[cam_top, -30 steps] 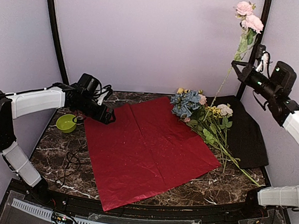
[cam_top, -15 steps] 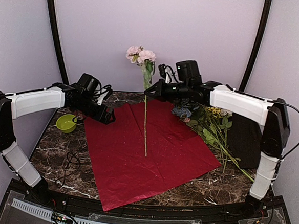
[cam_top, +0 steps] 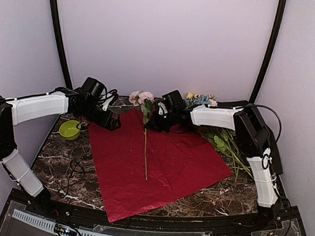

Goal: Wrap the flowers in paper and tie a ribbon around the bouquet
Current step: Place the fake flower on the flattened wrapping paper.

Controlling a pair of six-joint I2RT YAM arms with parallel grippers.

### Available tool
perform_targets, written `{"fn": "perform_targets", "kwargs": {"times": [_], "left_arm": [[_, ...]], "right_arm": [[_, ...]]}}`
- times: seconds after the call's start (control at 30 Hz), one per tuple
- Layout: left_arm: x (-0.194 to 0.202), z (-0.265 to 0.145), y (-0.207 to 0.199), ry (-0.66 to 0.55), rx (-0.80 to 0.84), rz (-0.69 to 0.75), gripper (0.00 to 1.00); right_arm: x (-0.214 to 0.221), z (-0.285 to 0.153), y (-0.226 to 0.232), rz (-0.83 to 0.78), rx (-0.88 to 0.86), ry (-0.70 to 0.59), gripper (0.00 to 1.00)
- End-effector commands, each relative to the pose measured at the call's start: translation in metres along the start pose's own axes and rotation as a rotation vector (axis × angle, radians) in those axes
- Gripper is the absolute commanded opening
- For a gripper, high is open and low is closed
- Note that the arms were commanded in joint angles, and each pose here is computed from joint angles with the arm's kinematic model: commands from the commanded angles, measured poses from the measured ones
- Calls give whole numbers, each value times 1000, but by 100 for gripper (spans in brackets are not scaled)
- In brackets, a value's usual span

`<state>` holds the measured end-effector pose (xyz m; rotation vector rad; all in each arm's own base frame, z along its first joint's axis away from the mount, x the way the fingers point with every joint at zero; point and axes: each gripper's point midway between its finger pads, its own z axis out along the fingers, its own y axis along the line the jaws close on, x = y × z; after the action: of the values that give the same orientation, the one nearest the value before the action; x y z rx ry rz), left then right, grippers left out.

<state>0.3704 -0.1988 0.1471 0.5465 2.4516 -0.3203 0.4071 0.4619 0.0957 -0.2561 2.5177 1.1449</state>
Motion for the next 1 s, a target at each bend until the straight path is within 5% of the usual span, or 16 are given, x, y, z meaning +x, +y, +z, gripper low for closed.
{"fn": "perform_targets", "kwargs": {"times": [0.0,0.47,0.73,0.97], "left_arm": [[0,-10,-1,-20,-6,17,89],[3,-6,0,-7,-6,16,89],[4,-4,1,-1,-11,18,89],[5,-2,1,6,-10,18,89]], "right_arm": [[-25,4,14,-4,-30,-73,0],[-48,4,-42,138,77,-202,0],[-59,-9,-45,45,170,-220,32],[-75,-78,-19,-237,305,-197,43]]}}
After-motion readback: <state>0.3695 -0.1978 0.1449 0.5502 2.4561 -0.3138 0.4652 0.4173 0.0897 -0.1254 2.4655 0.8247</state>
